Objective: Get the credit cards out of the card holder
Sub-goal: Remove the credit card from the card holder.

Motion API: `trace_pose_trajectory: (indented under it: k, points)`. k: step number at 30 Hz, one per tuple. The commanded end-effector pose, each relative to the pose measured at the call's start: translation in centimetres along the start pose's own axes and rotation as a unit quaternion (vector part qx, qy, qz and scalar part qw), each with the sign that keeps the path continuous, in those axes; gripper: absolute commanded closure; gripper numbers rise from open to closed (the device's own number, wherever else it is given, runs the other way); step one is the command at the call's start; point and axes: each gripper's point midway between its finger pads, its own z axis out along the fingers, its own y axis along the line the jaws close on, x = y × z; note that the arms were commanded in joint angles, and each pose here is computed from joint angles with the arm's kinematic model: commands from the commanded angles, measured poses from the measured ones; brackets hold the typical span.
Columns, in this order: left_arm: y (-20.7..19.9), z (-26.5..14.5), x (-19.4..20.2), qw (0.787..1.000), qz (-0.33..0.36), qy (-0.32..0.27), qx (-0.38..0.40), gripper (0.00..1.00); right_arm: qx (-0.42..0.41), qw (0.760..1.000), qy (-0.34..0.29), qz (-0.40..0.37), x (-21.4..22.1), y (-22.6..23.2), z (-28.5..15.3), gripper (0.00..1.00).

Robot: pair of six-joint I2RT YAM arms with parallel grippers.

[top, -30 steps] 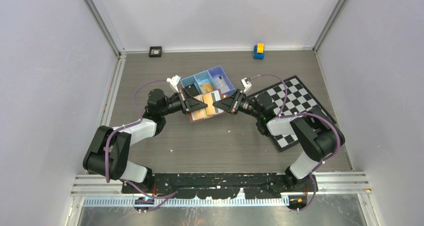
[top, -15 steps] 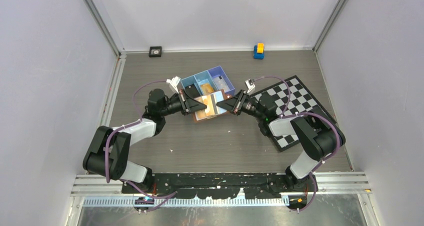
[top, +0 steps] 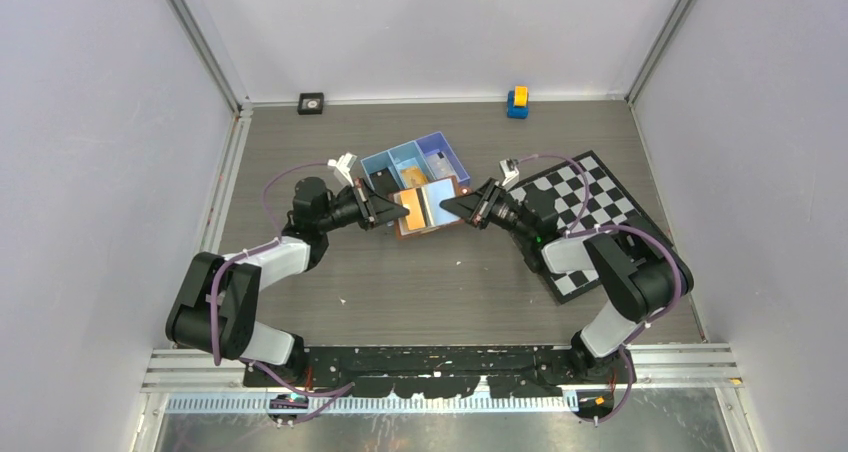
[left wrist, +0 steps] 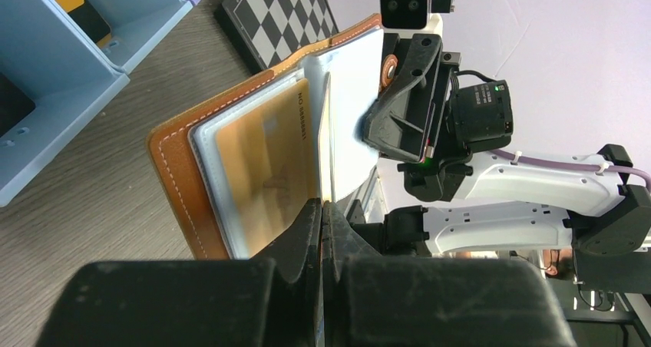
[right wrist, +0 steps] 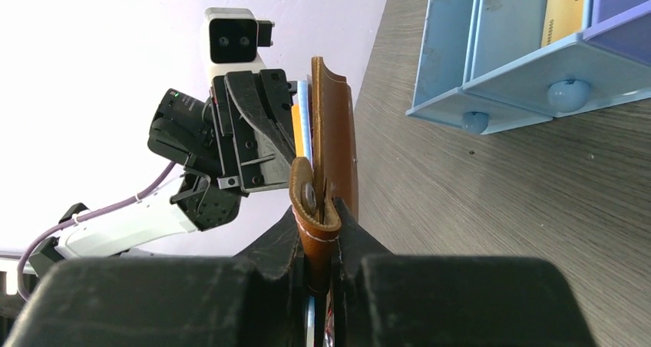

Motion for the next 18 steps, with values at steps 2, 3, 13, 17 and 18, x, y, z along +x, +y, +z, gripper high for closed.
trace_pose_trajectory:
  k: [2,3,13,17,18]
  points:
    - [-0.1,-0.6,-0.7,1.0,0.016,-0.018,-0.003,1.0,-0.019,0.998,-0.039,-0.034,-2.1,2.3,-0.7,0.99]
    - [-0.2,-0.7,-0.7,1.0,0.019,-0.02,-0.003,1.0,-0.008,0.998,-0.043,-0.036,-2.2,1.9,-0.8,0.99]
    - [-0.5,-1.2,-0.9,0.999,0.037,-0.031,-0.013,1.0,0.025,0.996,-0.058,-0.066,-3.0,2.3,-1.8,0.99]
    - [-0.1,-1.4,-1.0,0.998,0.047,-0.04,-0.026,1.0,0.061,0.989,-0.097,-0.095,-4.9,2.8,-3.8,1.0]
    - [0.1,-1.4,-1.0,0.998,0.046,-0.039,-0.031,1.0,0.079,0.985,-0.115,-0.106,-5.5,3.2,-4.6,1.0]
